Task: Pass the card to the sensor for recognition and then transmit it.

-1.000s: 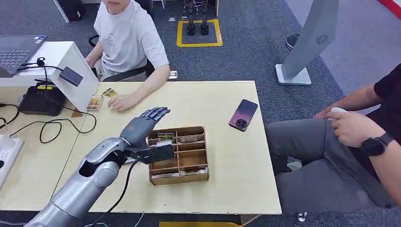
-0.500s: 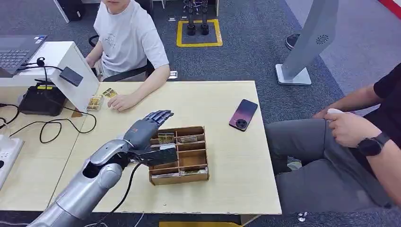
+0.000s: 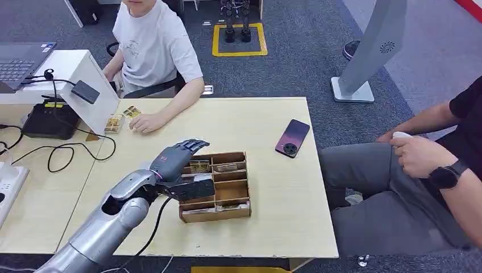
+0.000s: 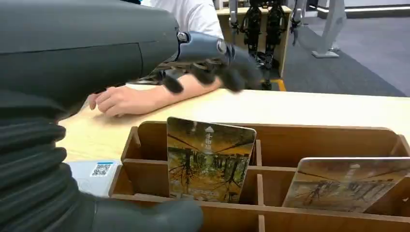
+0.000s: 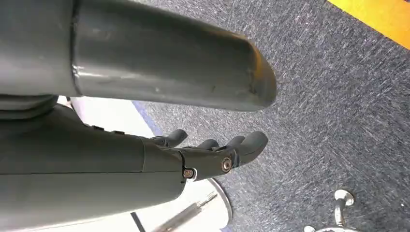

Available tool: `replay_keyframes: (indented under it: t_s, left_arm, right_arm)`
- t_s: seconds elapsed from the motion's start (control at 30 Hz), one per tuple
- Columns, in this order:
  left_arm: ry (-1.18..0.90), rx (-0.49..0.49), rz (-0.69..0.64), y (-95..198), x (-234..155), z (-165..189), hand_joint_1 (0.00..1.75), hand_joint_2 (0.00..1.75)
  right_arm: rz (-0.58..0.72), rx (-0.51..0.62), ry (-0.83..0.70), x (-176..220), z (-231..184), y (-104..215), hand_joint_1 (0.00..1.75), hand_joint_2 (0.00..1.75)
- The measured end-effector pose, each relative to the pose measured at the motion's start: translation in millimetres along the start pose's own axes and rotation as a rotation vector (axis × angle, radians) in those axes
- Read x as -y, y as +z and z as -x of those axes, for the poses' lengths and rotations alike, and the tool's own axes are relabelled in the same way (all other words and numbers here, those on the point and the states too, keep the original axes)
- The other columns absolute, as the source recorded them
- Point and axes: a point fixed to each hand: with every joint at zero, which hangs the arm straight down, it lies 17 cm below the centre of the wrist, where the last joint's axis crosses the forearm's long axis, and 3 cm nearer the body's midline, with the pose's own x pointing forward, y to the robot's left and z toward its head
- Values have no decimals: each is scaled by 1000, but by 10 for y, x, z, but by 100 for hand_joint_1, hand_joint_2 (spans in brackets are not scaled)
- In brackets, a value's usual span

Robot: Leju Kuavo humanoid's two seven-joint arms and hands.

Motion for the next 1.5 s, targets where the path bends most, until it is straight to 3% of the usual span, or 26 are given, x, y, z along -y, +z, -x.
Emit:
replay_keyframes:
  t_s: [1.1,1.27,1.5]
  left_arm:
    - [28,-7,-16,21,-74,86,175,175]
    - [28,18,-45,56,-232,38,175,175]
    - [58,85,-150,142,-736,-120,175,175]
  right_arm:
    - [10,-7,-24,43,1,-12,0,0]
    - [13,-6,-32,46,3,-12,0,0]
    - [24,-4,-47,52,16,-6,0,0]
